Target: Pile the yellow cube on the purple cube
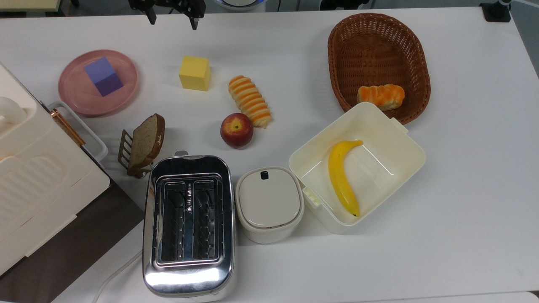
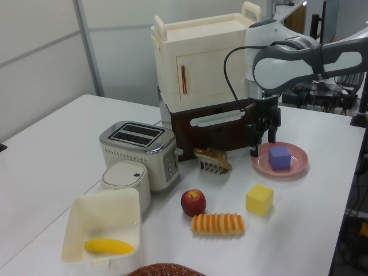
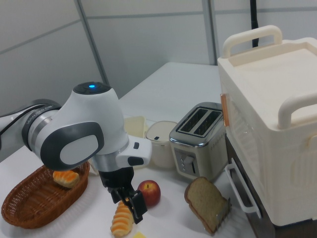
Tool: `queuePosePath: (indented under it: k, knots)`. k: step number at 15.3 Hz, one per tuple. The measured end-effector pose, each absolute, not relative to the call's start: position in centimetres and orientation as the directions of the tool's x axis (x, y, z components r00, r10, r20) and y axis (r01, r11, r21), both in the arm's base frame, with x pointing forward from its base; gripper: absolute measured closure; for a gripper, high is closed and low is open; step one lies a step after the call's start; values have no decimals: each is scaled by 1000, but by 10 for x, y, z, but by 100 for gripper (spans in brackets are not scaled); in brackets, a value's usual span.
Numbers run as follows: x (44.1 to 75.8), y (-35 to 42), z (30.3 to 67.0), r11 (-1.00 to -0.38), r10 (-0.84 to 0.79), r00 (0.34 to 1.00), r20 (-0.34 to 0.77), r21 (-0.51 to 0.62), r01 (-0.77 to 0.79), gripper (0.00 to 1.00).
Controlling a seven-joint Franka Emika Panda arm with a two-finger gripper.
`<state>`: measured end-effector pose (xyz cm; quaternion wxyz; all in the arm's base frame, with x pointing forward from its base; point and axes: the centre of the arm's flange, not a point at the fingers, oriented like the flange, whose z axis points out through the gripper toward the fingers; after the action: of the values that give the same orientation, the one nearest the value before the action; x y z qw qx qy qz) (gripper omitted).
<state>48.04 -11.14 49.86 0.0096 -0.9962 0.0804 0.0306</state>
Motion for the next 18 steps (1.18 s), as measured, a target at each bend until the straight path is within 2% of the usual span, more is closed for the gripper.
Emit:
queuePosePath:
  k: [9,13,18]
  knots:
    - [464,-103,515,-985,-163,987,7,-49,-162,0]
    - [465,-102,495,-979,-193,981,-22,-69,-194,0]
    - [474,-99,462,-978,-200,978,-61,-41,-203,0]
